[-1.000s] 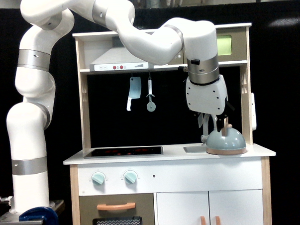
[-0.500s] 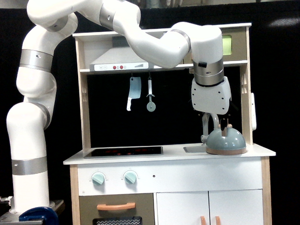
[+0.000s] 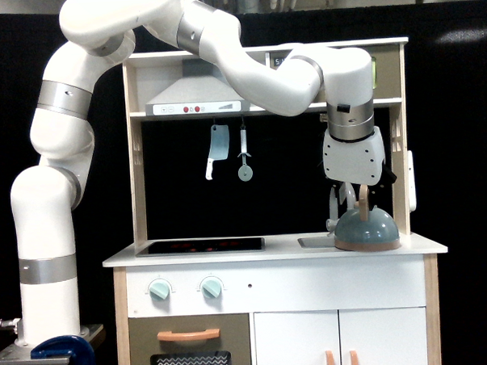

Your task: Place the teapot on the stove

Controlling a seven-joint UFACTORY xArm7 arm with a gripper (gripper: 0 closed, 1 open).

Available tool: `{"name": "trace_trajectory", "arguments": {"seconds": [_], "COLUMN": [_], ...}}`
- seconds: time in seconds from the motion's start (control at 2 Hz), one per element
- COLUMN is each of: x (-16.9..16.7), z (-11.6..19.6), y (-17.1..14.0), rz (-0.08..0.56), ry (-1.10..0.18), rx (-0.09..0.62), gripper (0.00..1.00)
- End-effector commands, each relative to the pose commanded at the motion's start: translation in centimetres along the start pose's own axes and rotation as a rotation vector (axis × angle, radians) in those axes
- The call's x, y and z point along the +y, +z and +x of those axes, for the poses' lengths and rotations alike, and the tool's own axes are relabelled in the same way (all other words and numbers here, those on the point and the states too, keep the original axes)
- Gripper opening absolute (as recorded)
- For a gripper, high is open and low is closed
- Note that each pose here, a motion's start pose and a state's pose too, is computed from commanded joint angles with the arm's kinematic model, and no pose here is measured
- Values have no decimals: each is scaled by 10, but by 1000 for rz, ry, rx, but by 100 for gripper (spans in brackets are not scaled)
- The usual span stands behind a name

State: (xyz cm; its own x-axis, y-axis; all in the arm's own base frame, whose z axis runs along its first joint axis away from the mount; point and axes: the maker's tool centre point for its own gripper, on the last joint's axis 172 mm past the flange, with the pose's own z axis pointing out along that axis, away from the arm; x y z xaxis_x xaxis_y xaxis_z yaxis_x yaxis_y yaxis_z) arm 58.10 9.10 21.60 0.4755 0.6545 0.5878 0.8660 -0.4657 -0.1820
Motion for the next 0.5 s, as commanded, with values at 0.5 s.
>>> {"name": "trace_trajectory", "arguments": {"seconds": [0.5], "x": [-1], "z": [28], "y": [20], "rz": [0], "ry": [0], "rx": [0], "gripper": [0]}}
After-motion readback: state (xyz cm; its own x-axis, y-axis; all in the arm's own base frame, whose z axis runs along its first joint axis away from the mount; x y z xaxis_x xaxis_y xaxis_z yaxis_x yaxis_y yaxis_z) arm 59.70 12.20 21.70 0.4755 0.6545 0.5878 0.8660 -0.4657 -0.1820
